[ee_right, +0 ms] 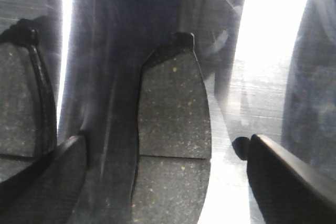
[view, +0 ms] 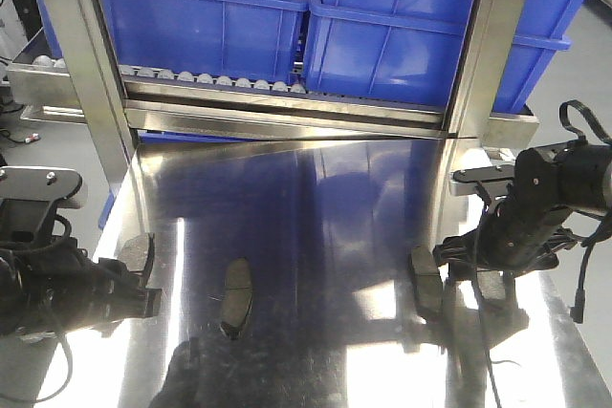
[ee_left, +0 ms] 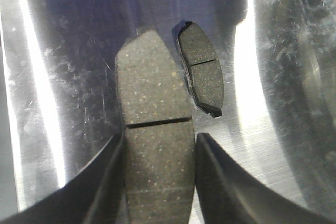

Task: Move and align brake pads A on conveyor
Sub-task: 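Lower the right gripper onto the brake pad nearest the right arm, then close the right gripper on the brake pad and lift it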

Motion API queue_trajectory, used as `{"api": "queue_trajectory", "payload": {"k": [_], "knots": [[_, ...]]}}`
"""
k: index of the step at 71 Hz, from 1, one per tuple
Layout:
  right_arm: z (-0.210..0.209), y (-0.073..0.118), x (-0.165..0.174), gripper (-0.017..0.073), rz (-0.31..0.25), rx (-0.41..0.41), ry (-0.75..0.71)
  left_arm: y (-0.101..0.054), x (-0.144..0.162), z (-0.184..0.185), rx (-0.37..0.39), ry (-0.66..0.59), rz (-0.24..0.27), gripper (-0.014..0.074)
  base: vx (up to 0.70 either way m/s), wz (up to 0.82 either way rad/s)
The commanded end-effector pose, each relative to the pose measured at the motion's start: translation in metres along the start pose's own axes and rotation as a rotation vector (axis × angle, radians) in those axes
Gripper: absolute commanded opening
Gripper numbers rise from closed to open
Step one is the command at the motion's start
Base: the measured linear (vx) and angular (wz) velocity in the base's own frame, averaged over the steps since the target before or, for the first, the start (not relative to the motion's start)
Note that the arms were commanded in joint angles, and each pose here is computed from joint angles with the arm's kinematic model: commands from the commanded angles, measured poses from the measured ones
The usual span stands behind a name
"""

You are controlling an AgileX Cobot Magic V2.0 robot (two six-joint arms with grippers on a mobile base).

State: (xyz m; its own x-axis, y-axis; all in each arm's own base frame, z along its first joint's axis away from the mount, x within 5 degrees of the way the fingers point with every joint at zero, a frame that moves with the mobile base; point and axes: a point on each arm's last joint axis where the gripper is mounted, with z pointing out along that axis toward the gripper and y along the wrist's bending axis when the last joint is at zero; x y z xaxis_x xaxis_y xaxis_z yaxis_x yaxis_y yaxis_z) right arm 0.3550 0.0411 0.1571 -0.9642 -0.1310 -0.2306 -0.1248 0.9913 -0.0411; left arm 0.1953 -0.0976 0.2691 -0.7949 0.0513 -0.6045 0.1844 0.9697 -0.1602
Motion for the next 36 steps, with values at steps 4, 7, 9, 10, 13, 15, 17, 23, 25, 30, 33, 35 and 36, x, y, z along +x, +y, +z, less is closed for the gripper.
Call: {"api": "queue_trajectory", "payload": {"k": [4,7,9,10,13,15,17,23,25,30,33,35,36], "knots": [[-0.0189,-0.0009,-0.0104,0.0531,-0.007,0.005,-0.086,-0.0051,-0.0128,-0.0111,0.045,-0.11,-0.002,0.0118,0.0,0.0],[-0.0189,-0.0009,-0.0103,0.0494,-0.004,0.004,-0.086,-0.0051,-0.0128,-0.0111,0.045,-0.11,-0.002,0.0118,0.0,0.0],[-0.0189,-0.0009,-0.0103,0.0477,-0.002,0.004,-0.086,-0.0051,-0.0128,-0.0111,0.045,-0.11,-0.002,0.0118,0.0,0.0],[-0.0189,-0.0009,-0.0102,0.0458,-0.002,0.004,-0.085,-0.0051,-0.0128,-0.0111,0.045,-0.11,-0.002,0.0118,0.0,0.0],[-0.0189,-0.0009,-0.0102,0.0426,-0.002,0.004,-0.085,-0.0051,-0.0128,-0.0111,0.045,-0.11,-0.002,0.0118,0.0,0.0],[-0.0189,-0.0009,-0.0102,0.0399,-0.002,0.004,-0.085,-0.0051,-0.0128,-0.0111,0.045,-0.11,-0.002,0.0118,0.0,0.0],[-0.0189,-0.0009,-0.0102,0.0372,-0.002,0.004,-0.085,-0.0051,-0.0128,-0.0111,0.045,-0.11,-0.002,0.0118,0.0,0.0],[-0.0189,-0.0009,-0.0102,0.0294,-0.002,0.004,-0.085,-0.0051,-0.0128,-0.0111,0.045,-0.11,-0.002,0.0118,0.0,0.0],[-0.0189,-0.0009,-0.0102,0.027,-0.002,0.004,-0.085,-0.0051,-0.0128,-0.0111,0.045,-0.11,-0.002,0.0118,0.0,0.0],[-0.0189,-0.0009,-0.0102,0.0217,-0.002,0.004,-0.085,-0.0051,-0.0128,-0.0111,0.045,-0.11,-0.002,0.0118,0.0,0.0],[-0.0189,-0.0009,-0.0102,0.019,-0.002,0.004,-0.085,-0.0051,-0.0128,-0.0111,0.045,-0.11,-0.002,0.0118,0.0,0.0],[-0.0189,-0.0009,-0.0102,0.0179,-0.002,0.004,-0.085,-0.0051,-0.0128,-0.0111,0.045,-0.11,-0.002,0.0118,0.0,0.0],[-0.0189,-0.0009,-0.0102,0.0171,-0.002,0.004,-0.085,-0.0051,-0.0128,-0.0111,0.045,-0.11,-0.002,0.0118,0.0,0.0]]}}
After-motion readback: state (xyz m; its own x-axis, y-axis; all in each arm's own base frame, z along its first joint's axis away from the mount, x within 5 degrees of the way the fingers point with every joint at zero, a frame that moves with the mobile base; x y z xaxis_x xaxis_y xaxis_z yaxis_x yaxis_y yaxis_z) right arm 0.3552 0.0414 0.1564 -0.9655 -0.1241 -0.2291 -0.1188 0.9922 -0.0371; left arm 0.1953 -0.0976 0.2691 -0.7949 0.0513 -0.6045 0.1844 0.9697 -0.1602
